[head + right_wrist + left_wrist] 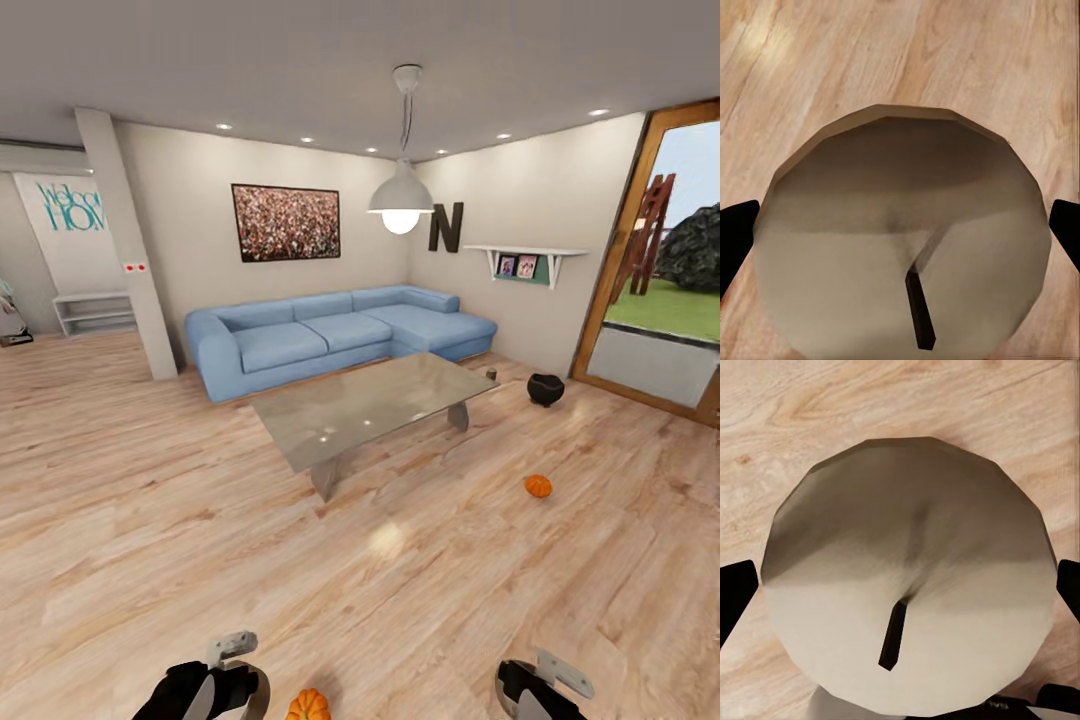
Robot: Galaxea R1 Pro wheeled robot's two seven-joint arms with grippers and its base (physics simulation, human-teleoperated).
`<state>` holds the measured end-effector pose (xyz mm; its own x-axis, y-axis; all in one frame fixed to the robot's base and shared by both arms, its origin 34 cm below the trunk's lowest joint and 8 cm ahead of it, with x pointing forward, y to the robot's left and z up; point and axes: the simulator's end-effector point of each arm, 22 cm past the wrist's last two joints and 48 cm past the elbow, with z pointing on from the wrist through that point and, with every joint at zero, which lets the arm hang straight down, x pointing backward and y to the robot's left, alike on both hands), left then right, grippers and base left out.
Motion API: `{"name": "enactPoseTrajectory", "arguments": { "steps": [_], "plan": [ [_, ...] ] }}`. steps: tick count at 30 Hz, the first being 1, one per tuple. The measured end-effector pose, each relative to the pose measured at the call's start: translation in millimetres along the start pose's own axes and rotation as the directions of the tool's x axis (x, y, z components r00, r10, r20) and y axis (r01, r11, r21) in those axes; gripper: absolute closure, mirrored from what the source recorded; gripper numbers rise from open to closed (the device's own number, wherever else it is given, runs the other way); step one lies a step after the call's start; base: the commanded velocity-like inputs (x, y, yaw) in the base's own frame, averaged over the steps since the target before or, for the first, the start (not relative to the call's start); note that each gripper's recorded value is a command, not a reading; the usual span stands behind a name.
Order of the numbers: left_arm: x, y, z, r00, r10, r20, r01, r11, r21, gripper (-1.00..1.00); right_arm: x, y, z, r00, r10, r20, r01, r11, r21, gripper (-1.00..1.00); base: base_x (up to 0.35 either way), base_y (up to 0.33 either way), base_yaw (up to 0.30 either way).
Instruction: Place each of the two pumpkins and all three candles from the living room inside a cabinet in the living room (use any cabinet), then make sure every cabinet is closed, and position the cauldron so it is next to a table in the living room.
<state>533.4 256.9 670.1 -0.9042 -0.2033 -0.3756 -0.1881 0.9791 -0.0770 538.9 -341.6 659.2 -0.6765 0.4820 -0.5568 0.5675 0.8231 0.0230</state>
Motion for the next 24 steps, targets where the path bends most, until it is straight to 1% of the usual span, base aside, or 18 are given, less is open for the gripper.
{"name": "enactPoseTrajectory", "arguments": {
  "steps": [3, 6, 24],
  "plan": [
    [-1.3, -0.5, -1.0, 1.0, 0.0, 0.003, 0.0, 1.0, 0.001, 1.0, -1.6, -3.1, 0.0, 1.0, 0.029, -0.002, -0.029, 1.0, 0.005, 1.0, 0.0, 0.0, -0.221],
    [-2.7, -1.0, -2.0, 1.0, -0.001, 0.007, 0.001, 1.0, 0.002, 1.0, -3.2, -3.5, -0.6, 0.999, 0.039, 0.0, -0.039, 0.999, 0.004, 1.0, 0.0, 0.0, -0.223],
    [-10.0, -4.4, -7.7, 1.0, 0.0, 0.026, 0.0, 1.0, 0.009, 1.0, -11.9, -2.8, -4.6, 0.999, 0.048, 0.015, -0.048, 0.999, -0.002, 1.0, 0.0, 0.0, -0.228]
  ]
}}
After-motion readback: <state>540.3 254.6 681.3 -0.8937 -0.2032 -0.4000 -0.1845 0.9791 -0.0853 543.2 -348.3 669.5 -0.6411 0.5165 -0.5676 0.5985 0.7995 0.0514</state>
